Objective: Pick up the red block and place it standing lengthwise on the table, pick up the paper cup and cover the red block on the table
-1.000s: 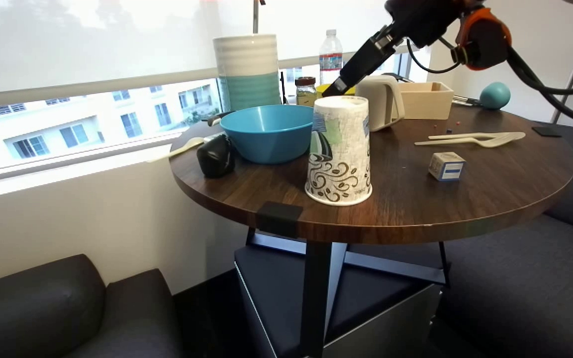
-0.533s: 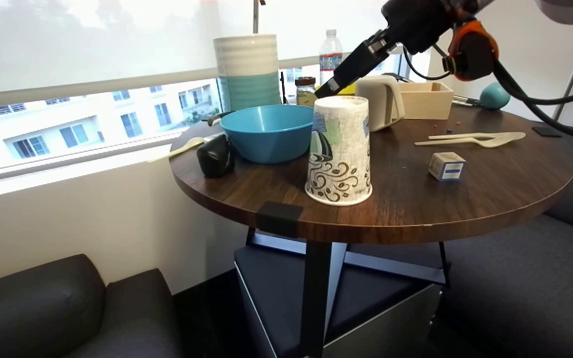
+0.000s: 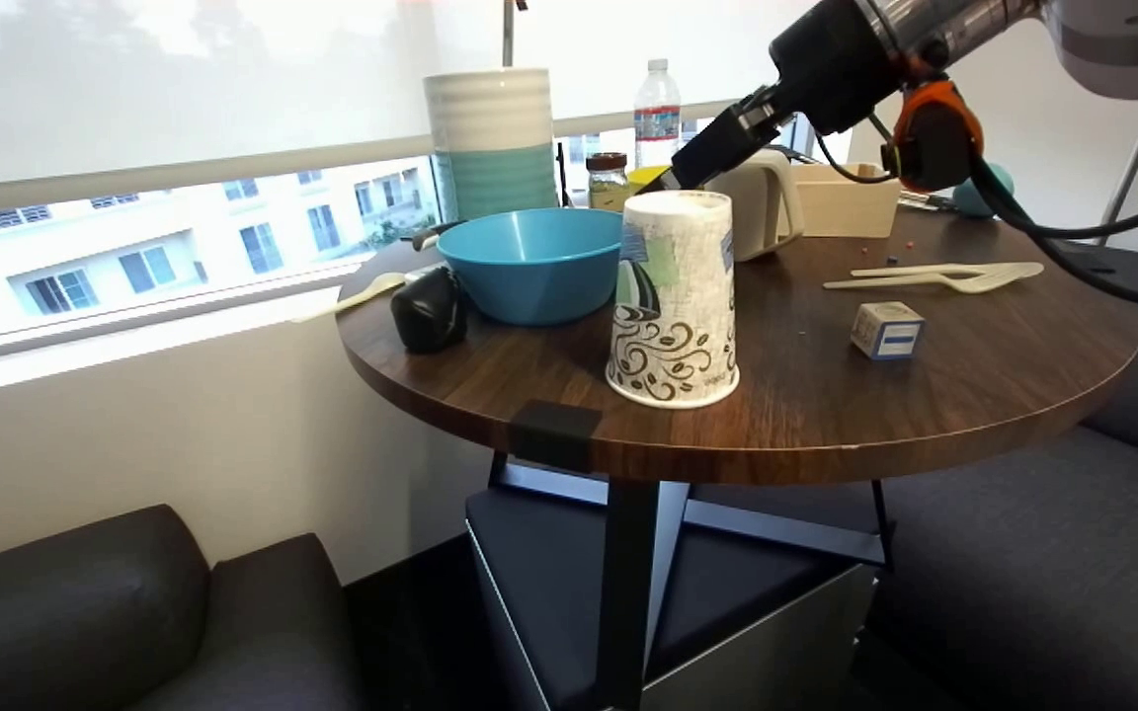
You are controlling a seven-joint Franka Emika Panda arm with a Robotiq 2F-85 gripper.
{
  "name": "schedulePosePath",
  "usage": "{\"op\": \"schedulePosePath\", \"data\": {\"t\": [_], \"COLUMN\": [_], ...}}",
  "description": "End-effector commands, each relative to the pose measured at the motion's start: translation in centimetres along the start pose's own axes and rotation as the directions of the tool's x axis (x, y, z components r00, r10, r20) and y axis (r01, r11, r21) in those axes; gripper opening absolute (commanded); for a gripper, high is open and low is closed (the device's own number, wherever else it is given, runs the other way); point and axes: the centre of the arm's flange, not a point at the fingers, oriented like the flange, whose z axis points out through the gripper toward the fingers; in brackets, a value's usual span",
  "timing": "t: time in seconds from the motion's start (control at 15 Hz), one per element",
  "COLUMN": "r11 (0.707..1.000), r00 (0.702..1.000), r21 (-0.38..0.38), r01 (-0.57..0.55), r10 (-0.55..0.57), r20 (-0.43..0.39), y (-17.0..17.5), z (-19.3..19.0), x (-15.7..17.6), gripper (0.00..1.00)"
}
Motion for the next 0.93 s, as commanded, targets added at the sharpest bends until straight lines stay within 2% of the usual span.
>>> {"op": "schedulePosePath", "data": {"t": [0.0,0.33,0.87], "r11": [0.999,0.998,0.996], "r00": [0.998,0.995,0.992], "r21": [0.033,0.07,0.087], "r01": [0.01,0.001,0.022], "r10": [-0.008,0.006,-0.011], "r20": [-0.059,-0.104,-0.127], "y": [0.2,0.5,1.6], "z": [0.7,1.0,1.3], "x": [-1.0,-1.7,-3.0], "gripper": [0.08,0.08,0.08]}}
